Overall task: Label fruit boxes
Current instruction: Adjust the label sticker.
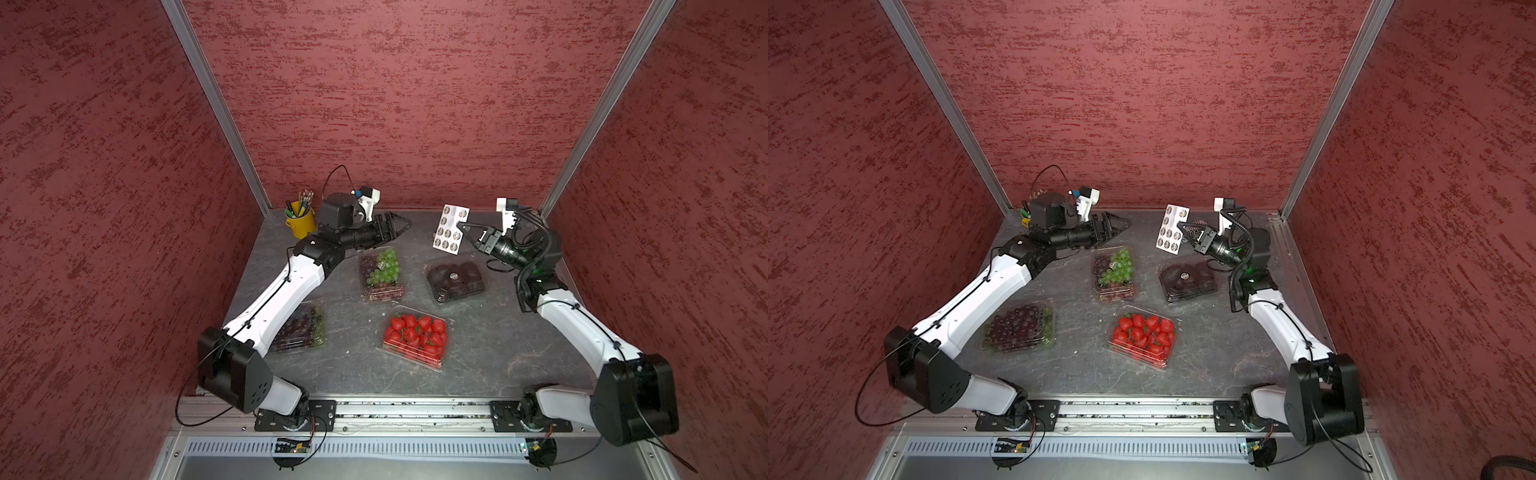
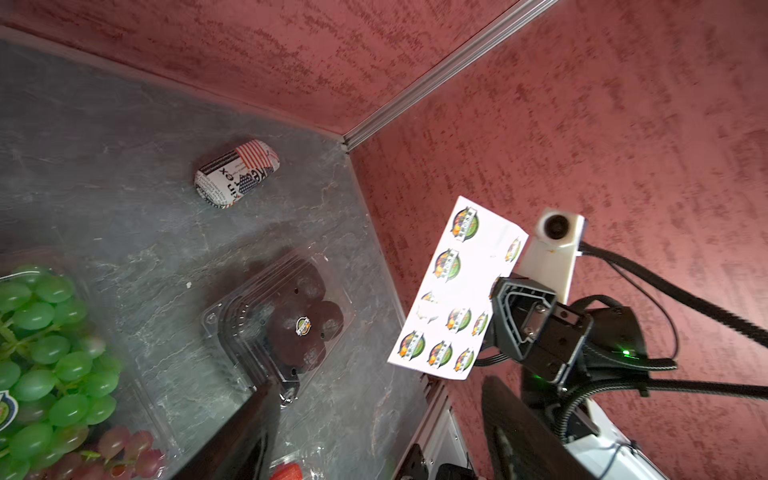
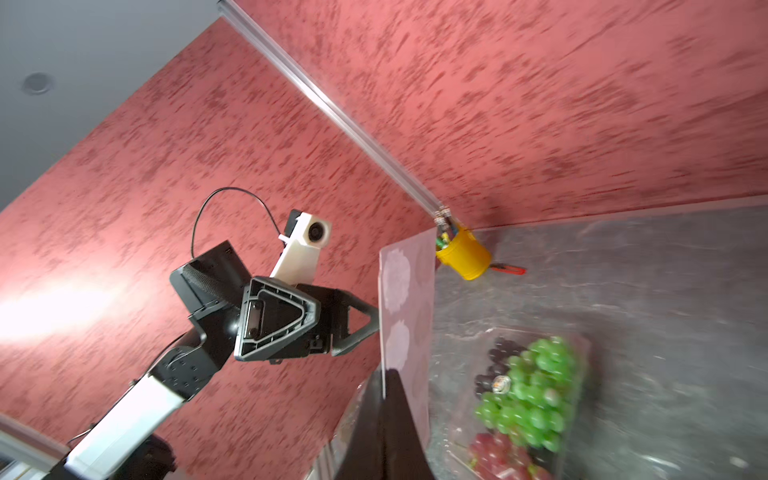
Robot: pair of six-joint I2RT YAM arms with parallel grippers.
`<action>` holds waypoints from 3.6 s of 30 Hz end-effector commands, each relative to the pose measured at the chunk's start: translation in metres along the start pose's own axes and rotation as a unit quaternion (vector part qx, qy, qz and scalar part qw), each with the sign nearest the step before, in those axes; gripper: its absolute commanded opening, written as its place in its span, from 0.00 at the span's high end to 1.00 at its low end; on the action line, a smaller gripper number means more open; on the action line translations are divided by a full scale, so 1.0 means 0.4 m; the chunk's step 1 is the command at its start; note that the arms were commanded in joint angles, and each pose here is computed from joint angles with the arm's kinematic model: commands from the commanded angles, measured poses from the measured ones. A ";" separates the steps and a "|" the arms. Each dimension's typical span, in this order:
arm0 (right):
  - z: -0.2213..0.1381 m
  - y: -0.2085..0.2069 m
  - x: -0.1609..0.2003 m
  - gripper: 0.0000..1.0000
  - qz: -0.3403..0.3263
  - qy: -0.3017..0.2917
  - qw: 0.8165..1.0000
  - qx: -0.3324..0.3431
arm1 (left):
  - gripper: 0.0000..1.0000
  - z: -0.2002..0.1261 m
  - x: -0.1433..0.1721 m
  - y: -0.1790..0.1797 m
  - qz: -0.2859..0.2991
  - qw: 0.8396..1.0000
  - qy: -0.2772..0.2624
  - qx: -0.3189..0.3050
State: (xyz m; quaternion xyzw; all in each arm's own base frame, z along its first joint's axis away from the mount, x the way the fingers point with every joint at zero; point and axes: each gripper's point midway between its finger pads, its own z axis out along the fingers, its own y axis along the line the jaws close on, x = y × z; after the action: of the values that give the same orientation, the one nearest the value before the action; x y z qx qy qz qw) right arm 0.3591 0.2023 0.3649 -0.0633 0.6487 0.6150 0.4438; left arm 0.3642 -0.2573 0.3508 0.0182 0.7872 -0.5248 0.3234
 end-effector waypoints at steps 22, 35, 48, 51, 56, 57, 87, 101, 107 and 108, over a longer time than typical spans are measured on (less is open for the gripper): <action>0.155 0.224 -0.001 1.00 -0.001 0.037 0.980 -0.195 | 0.58 -0.057 -0.015 -0.133 -0.007 0.983 0.026 0.184; 0.161 0.222 0.002 1.00 0.002 0.040 0.980 -0.193 | 0.77 -0.054 -0.013 -0.184 0.005 0.973 0.033 0.226; 0.143 0.228 0.015 0.69 0.002 0.042 0.981 -0.190 | 1.00 -0.062 -0.049 -0.187 0.000 0.973 0.006 0.231; 0.138 0.233 0.025 0.68 0.002 0.045 0.981 -0.191 | 1.00 -0.061 -0.057 -0.188 -0.002 0.973 0.003 0.231; 0.147 0.232 0.042 0.74 0.004 0.056 0.980 -0.190 | 1.00 -0.060 -0.061 -0.197 0.002 0.970 0.000 0.242; 0.148 0.229 0.043 0.76 0.005 0.056 0.981 -0.188 | 1.00 -0.060 -0.060 -0.199 0.002 0.970 0.000 0.243; 0.163 0.225 0.055 1.00 0.005 0.061 0.982 -0.180 | 0.98 -0.039 -0.037 -0.200 -0.003 0.968 0.013 0.250; 0.155 0.211 0.035 1.00 0.004 0.040 0.986 -0.163 | 0.73 -0.057 -0.035 -0.181 -0.011 0.970 0.008 0.241; 0.154 0.212 0.032 1.00 0.006 0.039 0.985 -0.166 | 0.83 -0.057 -0.029 -0.175 -0.013 0.971 0.009 0.240; 0.154 0.212 0.032 1.00 0.006 0.040 0.985 -0.167 | 0.86 -0.056 -0.031 -0.175 -0.013 0.971 0.008 0.240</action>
State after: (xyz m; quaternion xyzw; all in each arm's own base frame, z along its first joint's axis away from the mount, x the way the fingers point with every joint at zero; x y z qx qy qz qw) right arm 0.3340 0.2862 0.4171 -0.1550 0.5676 0.7127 0.3820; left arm 0.3415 -0.2703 0.4089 0.0793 0.6509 -0.7018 0.2783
